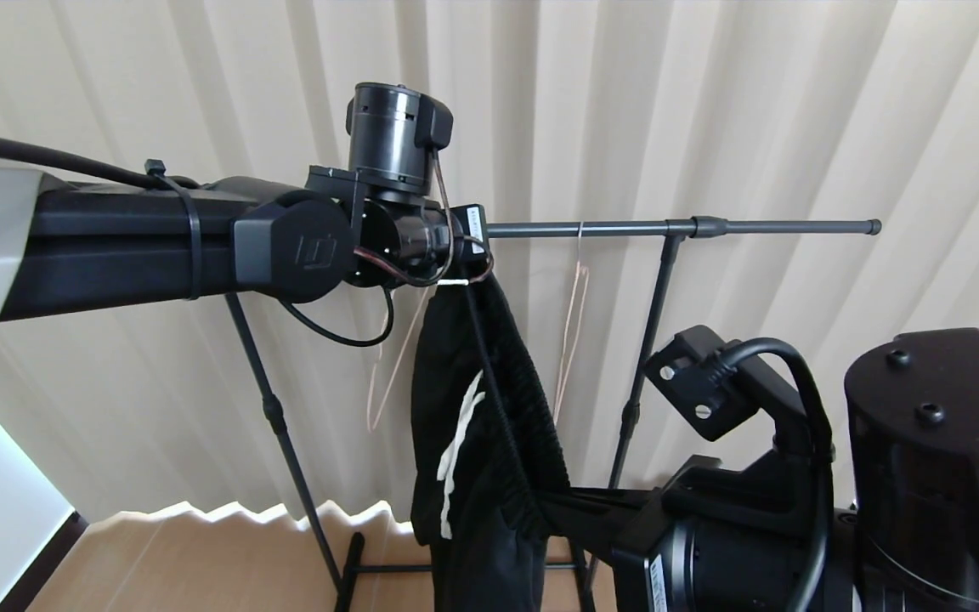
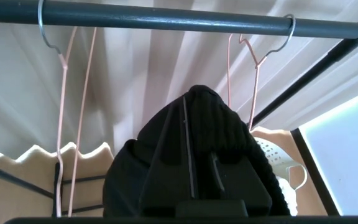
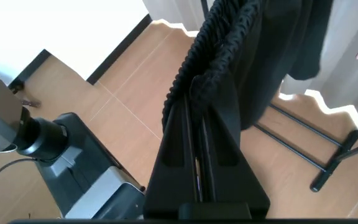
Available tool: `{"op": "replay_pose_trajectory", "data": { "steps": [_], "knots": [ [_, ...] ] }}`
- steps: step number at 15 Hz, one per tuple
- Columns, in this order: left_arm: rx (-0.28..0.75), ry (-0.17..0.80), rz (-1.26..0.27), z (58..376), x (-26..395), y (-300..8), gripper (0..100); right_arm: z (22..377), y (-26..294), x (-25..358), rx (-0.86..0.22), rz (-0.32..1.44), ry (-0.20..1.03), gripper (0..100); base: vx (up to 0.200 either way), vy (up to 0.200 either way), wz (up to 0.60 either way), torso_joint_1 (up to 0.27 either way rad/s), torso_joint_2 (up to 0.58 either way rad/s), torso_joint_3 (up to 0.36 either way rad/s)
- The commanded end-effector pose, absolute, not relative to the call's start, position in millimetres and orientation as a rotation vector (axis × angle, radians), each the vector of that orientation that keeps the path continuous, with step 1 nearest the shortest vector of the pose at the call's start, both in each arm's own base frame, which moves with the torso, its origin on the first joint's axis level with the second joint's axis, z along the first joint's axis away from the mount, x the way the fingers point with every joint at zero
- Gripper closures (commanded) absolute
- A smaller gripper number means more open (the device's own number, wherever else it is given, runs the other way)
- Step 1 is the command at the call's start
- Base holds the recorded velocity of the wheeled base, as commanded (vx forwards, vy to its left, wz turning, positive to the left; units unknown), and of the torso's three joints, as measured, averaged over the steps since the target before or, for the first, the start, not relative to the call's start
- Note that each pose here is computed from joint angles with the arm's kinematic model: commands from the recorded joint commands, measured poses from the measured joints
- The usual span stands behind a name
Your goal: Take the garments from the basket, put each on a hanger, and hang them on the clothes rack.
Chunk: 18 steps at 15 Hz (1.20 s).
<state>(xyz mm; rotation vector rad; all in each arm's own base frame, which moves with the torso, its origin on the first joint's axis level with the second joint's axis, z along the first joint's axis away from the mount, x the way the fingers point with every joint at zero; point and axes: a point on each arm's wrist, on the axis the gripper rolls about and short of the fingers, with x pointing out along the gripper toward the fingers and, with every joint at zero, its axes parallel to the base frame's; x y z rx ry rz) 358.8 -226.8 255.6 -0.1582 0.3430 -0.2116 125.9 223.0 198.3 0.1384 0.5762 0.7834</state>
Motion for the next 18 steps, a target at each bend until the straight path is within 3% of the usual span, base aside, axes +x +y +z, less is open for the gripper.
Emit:
{"op": "replay_pose_trajectory", "data": {
  "steps": [1,3,6,9,11,12,18],
  "knots": [
    [-0.157,0.346,-0.21,257,358,-226,100,193,222,126,0.119,0.773,0.591,100,0.0,0.0,0.0,0.0,0.0,0.0],
    [-0.13,0.41,-0.195,260,350,-219,100,185,209,135,0.029,0.722,0.587,100,0.0,0.0,0.0,0.0,0.0,0.0],
    [-0.106,0.46,-0.185,276,331,-207,100,164,179,157,-0.21,0.531,0.577,100,0.0,0.0,0.0,0.0,0.0,0.0],
    [-0.043,0.588,-0.154,288,300,-185,100,154,152,177,-0.309,0.388,0.58,100,0.0,0.0,0.0,0.0,0.0,0.0],
    [-0.027,0.637,-0.145,290,281,-174,100,154,146,184,-0.322,0.363,0.56,100,0.0,0.0,0.0,0.0,0.0,0.0],
    [0.027,0.707,-0.143,279,260,-163,100,155,154,197,-0.305,0.351,0.528,100,0.0,0.0,0.0,0.0,0.0,0.0],
    [0.185,0.868,-0.24,228,189,-157,100,198,179,273,-0.138,0.161,0.346,100,0.0,0.0,0.0,0.0,0.0,0.0]
  ]
}}
